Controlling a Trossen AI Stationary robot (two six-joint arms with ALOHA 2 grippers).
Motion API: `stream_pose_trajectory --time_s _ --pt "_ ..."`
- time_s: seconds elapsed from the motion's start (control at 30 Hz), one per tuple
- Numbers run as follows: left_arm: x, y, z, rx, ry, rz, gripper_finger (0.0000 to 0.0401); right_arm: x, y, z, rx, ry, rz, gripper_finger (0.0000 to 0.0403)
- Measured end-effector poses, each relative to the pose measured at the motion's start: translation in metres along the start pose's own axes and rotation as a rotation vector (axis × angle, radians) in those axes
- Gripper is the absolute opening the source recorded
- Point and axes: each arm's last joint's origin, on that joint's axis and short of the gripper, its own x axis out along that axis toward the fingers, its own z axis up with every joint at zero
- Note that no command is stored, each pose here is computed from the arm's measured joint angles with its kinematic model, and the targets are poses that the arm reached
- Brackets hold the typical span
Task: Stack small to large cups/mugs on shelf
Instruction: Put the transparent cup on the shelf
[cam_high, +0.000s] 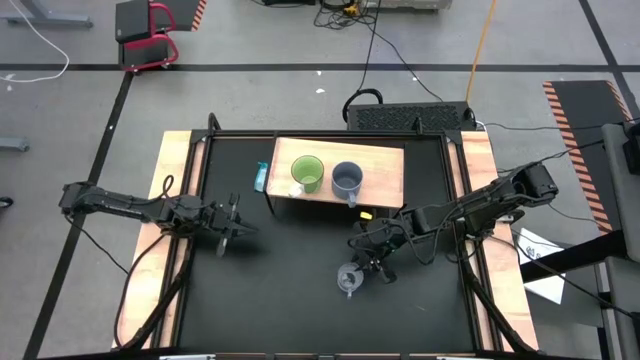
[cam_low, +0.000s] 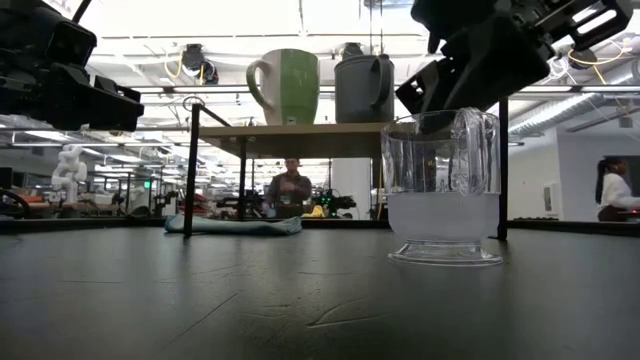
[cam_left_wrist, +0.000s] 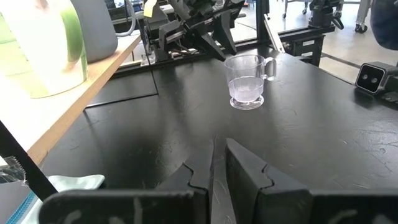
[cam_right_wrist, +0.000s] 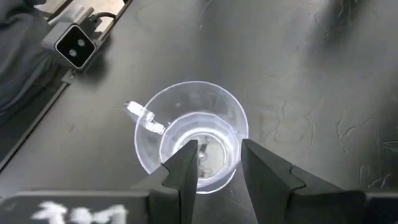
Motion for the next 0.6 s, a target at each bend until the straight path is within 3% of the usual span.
stream_pose_trajectory --time_s 0.6 --pt "0.0000 0.0000 -0.0001 -0.009 0.001 0.000 0.0042 0.0029 0.0013 -0.0084 -0.028 0.000 0.008 0.0116"
